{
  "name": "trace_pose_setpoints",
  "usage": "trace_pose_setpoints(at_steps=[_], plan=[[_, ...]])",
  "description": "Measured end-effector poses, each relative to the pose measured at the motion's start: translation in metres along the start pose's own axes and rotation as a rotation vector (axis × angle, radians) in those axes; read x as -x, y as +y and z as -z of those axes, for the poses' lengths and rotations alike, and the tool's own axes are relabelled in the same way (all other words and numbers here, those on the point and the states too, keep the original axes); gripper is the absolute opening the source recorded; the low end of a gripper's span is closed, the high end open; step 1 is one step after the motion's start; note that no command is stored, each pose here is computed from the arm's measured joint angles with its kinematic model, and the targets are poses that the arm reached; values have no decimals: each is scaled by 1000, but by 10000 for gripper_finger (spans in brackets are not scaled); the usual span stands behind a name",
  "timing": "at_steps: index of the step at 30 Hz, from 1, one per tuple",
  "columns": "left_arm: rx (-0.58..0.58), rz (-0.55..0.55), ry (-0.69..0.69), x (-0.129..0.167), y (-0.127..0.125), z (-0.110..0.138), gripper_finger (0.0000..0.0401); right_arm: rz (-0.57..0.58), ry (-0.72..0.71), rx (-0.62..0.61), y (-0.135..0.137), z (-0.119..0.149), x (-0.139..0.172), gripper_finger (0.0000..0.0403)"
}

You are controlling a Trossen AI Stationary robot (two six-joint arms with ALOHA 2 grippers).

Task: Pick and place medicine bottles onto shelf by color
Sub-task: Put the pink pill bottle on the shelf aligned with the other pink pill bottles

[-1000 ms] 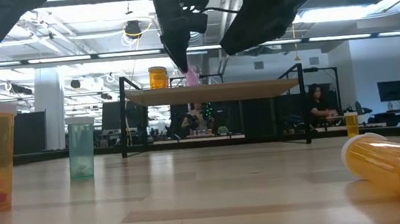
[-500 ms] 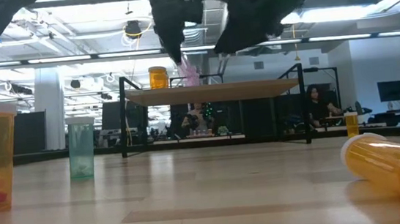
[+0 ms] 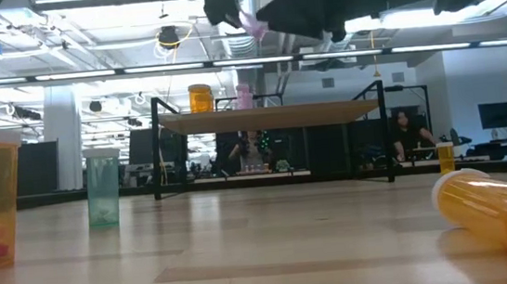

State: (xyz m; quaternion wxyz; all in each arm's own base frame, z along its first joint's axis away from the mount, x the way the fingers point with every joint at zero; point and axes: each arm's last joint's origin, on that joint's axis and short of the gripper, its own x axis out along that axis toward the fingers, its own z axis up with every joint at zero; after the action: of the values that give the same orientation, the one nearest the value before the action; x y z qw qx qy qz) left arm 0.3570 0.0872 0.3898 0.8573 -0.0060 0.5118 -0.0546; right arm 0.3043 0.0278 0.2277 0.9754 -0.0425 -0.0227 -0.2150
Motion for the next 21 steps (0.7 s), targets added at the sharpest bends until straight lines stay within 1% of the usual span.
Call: trace_pose_setpoints(at_steps=[2,5,8,21], plan=[[-22,13,-4,-2,-8,-3,120,10,-22,-14,-2,-2,-1,225],[-46,25,1,-4,-18,-5,120,12,-20,-12,-3,-2,-2,225],[-64,16,6,-5,-24,-6,120,7,-24,-14,-2,-3,-1,225],[-71,29,35,-6,-31,-4,120,12,-43,-28,-2,-5,-1,225]])
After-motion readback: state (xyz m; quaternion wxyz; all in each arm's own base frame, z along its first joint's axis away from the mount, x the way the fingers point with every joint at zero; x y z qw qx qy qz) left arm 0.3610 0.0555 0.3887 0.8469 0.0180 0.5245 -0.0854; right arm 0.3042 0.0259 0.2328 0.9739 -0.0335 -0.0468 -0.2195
